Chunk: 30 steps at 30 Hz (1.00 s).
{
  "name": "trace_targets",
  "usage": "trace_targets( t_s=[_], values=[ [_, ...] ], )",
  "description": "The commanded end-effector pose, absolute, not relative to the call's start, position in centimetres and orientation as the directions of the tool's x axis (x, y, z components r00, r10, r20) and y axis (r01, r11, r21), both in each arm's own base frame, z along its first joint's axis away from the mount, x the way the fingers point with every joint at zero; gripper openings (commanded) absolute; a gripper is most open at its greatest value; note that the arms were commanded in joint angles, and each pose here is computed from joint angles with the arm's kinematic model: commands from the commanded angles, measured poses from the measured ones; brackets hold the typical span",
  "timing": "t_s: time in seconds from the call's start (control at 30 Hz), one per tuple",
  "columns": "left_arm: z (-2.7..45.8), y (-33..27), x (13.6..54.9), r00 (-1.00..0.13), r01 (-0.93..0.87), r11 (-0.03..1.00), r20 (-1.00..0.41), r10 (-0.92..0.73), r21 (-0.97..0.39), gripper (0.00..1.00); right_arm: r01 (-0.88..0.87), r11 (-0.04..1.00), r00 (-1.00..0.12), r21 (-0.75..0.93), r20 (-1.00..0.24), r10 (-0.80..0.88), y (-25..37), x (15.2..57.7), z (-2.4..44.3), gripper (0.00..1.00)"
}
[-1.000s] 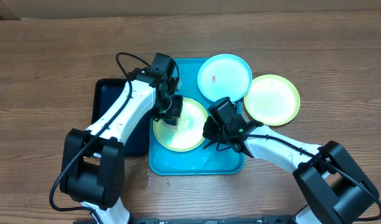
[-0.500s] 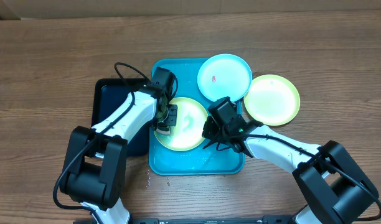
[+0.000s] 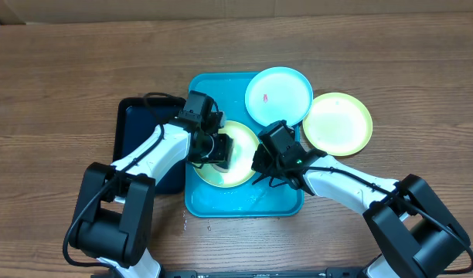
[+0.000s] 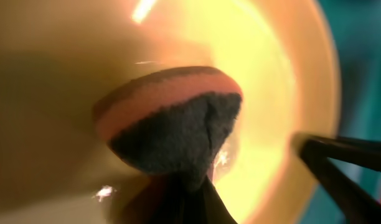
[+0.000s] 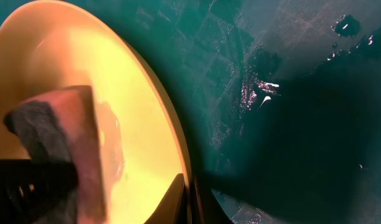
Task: Clean dirty plates on tray and stack at the side
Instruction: 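Scrub the stained yellow plate with the sponge in left gripper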
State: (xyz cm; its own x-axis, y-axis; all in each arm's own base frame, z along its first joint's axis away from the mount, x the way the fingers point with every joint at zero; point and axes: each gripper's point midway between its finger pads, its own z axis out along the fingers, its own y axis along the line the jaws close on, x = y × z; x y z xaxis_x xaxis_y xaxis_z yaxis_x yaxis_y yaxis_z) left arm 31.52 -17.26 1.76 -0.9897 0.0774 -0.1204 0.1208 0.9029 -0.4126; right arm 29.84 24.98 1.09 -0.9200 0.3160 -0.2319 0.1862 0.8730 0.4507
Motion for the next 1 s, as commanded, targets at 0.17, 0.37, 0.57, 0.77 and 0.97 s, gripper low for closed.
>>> trace_targets(
  t_s=[0.17,0.37,0.57,0.77,0.97],
  values=[
    [7.4,-19.2,33.6,-0.984,0.156,0.844,-0.159,0.085,-0.514,0.04,0.178,0.871,-0.919,0.458,-0.239,0.313,25.4,30.2,1.3,0.04],
    [7.0,-14.3,35.6,-0.970,0.116,0.977,-0.234,0.072,-0.180,0.04,0.177,0.871,-0.919,0.459,-0.240,0.314,25.4,30.3,1.3,0.04],
    [3.3,-12.4,34.3,-0.983,0.096,0.994,-0.163,0.085,-0.056,0.04,0.177,0.871,-0.919,0.459,-0.240,0.314,25.4,30.3,1.3,0.04],
    [-0.9,-13.0,32.5,-0.996,0.086,0.993,-0.032,0.084,-0.084,0.04,0.177,0.871,-0.919,0.459,-0.240,0.314,25.4,30.3,1.3,0.04],
    [-2.7,-16.9,30.0,-0.980,0.146,0.940,0.084,0.180,-0.308,0.04,0.177,0.871,-0.919,0.459,-0.240,0.314,25.4,30.3,1.3,0.04]
  ],
)
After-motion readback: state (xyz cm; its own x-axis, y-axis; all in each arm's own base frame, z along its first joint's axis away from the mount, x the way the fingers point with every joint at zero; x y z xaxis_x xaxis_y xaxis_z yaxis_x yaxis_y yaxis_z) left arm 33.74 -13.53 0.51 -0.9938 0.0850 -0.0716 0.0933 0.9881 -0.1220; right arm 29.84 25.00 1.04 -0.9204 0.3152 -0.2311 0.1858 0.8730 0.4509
